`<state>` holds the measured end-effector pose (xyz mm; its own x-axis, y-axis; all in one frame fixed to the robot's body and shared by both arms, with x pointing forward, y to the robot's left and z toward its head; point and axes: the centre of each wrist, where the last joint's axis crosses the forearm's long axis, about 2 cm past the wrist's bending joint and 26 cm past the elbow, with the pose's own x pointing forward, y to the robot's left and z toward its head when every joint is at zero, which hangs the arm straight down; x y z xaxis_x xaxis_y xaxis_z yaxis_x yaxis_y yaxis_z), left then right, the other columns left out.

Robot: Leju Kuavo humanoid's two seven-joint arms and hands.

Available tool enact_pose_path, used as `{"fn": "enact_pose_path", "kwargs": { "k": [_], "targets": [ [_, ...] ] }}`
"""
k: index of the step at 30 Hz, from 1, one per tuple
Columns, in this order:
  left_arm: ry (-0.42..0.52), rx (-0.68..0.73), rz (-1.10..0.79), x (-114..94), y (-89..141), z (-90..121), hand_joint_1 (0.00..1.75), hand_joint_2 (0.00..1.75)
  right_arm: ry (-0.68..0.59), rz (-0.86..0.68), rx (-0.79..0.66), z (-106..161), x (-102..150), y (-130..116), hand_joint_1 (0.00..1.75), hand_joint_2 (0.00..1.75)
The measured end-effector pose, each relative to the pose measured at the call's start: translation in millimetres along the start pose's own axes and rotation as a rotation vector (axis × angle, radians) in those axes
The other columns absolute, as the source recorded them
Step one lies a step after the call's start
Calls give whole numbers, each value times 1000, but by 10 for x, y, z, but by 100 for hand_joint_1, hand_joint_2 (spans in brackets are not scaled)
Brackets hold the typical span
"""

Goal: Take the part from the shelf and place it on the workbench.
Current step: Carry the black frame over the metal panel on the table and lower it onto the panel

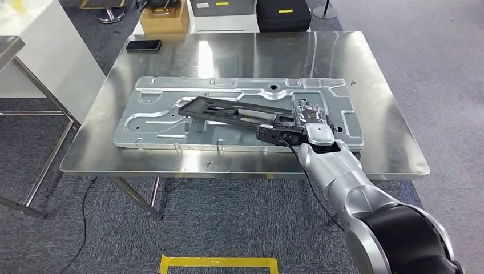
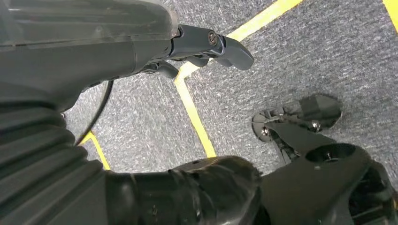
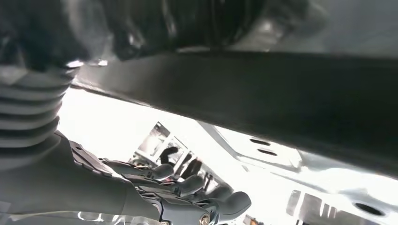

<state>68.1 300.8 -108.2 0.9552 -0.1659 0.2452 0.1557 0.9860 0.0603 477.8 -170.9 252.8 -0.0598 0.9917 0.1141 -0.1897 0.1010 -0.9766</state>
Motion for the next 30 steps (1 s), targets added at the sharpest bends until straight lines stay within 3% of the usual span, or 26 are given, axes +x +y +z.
{"fn": "enact_pose_path", "kwargs": {
  "k": [30],
  "targets": [
    [6, 15, 26, -5, 15, 0, 0, 0, -2, -40, 13, -9, 48, -84, 0, 0]
  ]
}}
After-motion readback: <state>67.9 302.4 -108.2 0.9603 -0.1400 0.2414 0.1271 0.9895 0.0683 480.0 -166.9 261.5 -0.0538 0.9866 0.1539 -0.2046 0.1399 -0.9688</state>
